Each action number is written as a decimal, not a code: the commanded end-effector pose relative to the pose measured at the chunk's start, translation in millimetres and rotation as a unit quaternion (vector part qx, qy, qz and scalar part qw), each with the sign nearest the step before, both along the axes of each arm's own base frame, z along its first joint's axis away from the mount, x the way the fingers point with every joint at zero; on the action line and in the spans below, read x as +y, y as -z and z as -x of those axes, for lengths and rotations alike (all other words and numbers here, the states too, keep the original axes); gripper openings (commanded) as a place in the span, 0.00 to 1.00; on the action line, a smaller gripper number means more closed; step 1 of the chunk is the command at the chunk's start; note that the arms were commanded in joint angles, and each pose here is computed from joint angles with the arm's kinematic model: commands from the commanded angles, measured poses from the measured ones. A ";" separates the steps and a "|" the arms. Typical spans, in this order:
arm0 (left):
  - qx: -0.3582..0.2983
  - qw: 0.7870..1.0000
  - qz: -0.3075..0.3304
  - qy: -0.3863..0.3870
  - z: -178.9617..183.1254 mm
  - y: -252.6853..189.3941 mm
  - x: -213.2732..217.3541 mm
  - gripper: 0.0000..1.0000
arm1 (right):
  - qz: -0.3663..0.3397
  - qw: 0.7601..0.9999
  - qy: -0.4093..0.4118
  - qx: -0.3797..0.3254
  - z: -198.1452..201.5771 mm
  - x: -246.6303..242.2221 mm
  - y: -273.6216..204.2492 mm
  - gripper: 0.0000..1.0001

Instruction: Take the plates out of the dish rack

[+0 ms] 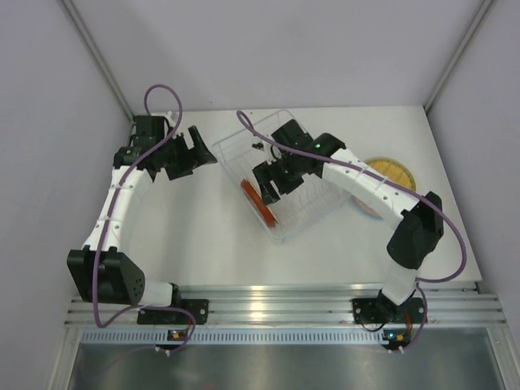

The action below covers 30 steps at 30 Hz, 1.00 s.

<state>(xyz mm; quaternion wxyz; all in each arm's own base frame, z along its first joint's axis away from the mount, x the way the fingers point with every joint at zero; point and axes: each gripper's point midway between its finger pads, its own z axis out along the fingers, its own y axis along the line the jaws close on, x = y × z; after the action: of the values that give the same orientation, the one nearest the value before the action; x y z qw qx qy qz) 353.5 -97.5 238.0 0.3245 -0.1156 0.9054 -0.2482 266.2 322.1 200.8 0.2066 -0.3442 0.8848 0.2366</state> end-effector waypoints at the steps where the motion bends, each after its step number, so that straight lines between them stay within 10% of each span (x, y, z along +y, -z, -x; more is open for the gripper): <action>1: -0.017 1.000 -0.007 0.000 2.1 -8.6 1.6 0.97 | -0.001 0.999 -0.046 -0.018 11.6 11.3 -13.3 0.68; 30: -0.016 1.000 -0.009 0.000 1.6 -6.8 2.5 0.97 | 0.164 0.984 -0.003 -0.071 -20.7 -22.4 30.8 0.65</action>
<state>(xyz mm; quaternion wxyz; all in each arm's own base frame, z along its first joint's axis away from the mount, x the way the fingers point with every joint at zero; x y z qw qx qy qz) 353.9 -95.7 236.8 0.3253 -0.1179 0.9061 -0.2435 259.2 294.2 154.3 0.1492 -0.4035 0.8976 0.0964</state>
